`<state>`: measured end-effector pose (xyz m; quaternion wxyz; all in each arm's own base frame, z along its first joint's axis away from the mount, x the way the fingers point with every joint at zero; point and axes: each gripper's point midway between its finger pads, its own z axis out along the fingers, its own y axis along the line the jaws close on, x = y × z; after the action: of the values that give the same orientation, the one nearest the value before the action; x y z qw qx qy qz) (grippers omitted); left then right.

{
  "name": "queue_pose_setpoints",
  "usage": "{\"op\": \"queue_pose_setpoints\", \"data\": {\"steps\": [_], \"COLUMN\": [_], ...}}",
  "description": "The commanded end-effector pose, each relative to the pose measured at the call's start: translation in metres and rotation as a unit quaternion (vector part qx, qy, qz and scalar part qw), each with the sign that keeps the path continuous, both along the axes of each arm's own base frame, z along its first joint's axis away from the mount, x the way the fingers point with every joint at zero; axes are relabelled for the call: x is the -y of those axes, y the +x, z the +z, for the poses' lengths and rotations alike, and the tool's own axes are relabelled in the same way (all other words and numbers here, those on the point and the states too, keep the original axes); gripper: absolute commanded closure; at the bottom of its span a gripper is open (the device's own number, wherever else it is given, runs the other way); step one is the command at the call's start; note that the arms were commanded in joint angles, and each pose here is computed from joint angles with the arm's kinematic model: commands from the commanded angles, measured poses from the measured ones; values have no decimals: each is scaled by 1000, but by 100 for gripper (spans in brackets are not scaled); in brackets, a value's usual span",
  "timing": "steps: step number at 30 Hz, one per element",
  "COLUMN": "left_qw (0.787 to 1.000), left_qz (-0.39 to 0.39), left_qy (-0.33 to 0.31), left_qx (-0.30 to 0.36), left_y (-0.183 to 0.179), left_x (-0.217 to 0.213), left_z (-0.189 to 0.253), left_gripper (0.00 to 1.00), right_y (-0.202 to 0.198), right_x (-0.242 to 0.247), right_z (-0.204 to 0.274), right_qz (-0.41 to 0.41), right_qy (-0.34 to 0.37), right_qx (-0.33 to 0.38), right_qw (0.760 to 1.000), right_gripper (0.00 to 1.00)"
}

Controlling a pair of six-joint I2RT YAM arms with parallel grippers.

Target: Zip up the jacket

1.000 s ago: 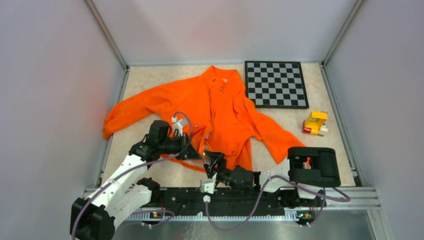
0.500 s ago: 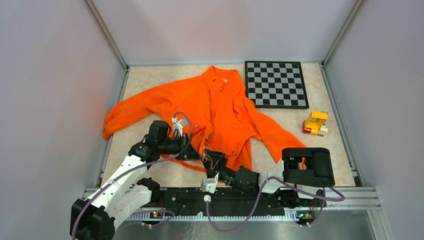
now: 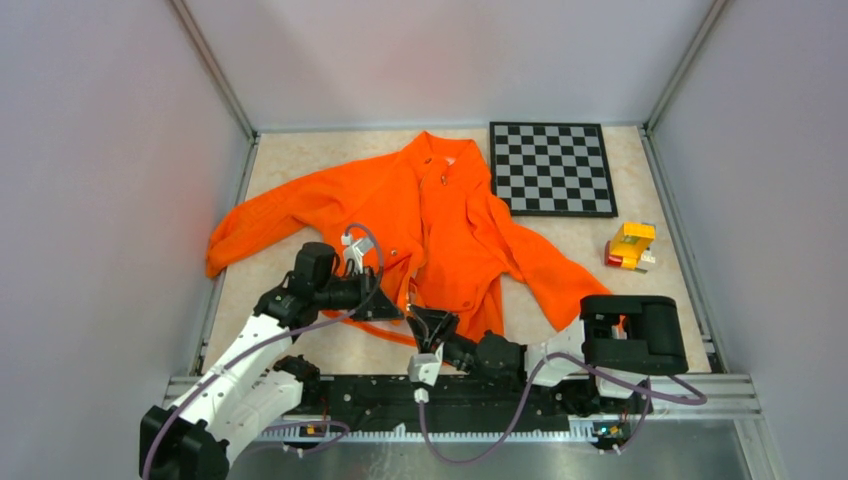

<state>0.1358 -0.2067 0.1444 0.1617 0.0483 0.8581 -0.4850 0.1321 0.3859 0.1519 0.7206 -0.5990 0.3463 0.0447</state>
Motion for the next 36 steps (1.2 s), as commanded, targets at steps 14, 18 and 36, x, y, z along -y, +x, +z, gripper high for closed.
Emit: {"op": "queue_pose_setpoints", "data": {"steps": [14,18,36], "left_qw": [1000,1000,1000], "left_qz": [-12,-11,-17], "left_qy": [-9,-8,-8], "left_qx": [11,15,10], "left_y": [-1,0,1], "left_x": [2,1,3], "left_z": [0,0,-2], "left_gripper": [100,100,100], "right_y": [-17,-12,3], "right_x": [10,19,25], "right_z": [14,21,11], "right_qz": [58,57,49], "right_qy": [101,161,203], "right_qx": [-270,-421,-738], "right_qw": [956,891,641], "right_gripper": [36,34,63]}}
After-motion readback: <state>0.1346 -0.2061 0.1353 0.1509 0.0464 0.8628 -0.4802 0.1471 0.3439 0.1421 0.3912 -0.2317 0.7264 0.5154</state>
